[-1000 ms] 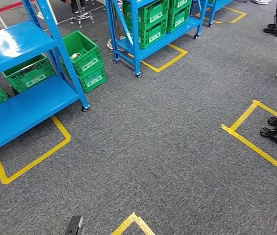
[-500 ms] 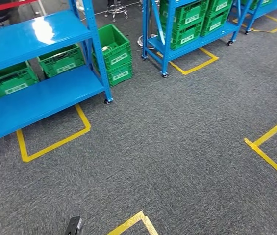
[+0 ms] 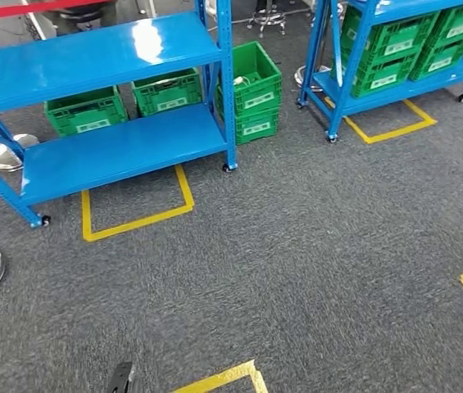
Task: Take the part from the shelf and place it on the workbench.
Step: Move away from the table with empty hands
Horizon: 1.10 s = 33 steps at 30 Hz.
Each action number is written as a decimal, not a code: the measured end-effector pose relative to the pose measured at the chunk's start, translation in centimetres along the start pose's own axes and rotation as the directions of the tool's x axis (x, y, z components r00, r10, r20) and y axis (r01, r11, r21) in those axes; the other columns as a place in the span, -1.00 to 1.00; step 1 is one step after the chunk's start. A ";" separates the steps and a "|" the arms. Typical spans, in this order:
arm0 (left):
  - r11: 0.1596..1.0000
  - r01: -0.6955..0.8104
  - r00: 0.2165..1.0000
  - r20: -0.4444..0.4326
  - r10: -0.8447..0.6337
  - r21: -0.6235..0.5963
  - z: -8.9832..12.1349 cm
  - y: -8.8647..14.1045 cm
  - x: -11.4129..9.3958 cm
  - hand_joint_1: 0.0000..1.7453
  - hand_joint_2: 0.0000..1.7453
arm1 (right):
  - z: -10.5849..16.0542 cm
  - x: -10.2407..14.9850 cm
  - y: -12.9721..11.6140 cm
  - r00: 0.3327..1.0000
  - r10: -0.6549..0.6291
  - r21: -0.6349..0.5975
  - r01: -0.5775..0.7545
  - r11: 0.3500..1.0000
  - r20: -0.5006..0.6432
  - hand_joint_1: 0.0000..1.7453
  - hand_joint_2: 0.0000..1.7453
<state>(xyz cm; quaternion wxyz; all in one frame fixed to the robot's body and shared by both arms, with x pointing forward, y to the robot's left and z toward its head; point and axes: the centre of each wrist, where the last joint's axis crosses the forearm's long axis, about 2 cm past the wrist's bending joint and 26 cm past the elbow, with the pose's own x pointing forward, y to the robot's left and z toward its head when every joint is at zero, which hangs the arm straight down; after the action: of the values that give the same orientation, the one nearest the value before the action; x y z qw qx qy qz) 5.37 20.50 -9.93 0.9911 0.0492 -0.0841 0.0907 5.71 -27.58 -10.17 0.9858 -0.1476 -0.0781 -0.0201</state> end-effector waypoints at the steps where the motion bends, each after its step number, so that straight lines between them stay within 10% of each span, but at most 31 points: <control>1: 1.000 0.000 1.000 -0.002 0.000 0.002 0.0 0.0 -0.1 -1.00 -1.00 | 0.0 0.1 0.0 1.000 0.000 0.001 0.000 1.000 0.001 -1.00 1.00; 33: 1.000 0.003 1.000 -0.016 -0.003 -0.010 0.0 0.0 -0.2 -1.00 -1.00 | 0.1 0.0 0.2 1.000 -0.001 0.001 0.001 1.000 -0.008 -1.00 1.00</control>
<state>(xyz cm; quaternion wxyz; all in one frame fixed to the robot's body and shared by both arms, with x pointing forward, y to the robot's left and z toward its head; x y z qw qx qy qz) 5.21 20.52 -9.96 0.9921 0.0434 -0.0764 0.0890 5.75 -27.34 -10.08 0.9861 -0.1472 -0.0743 -0.0209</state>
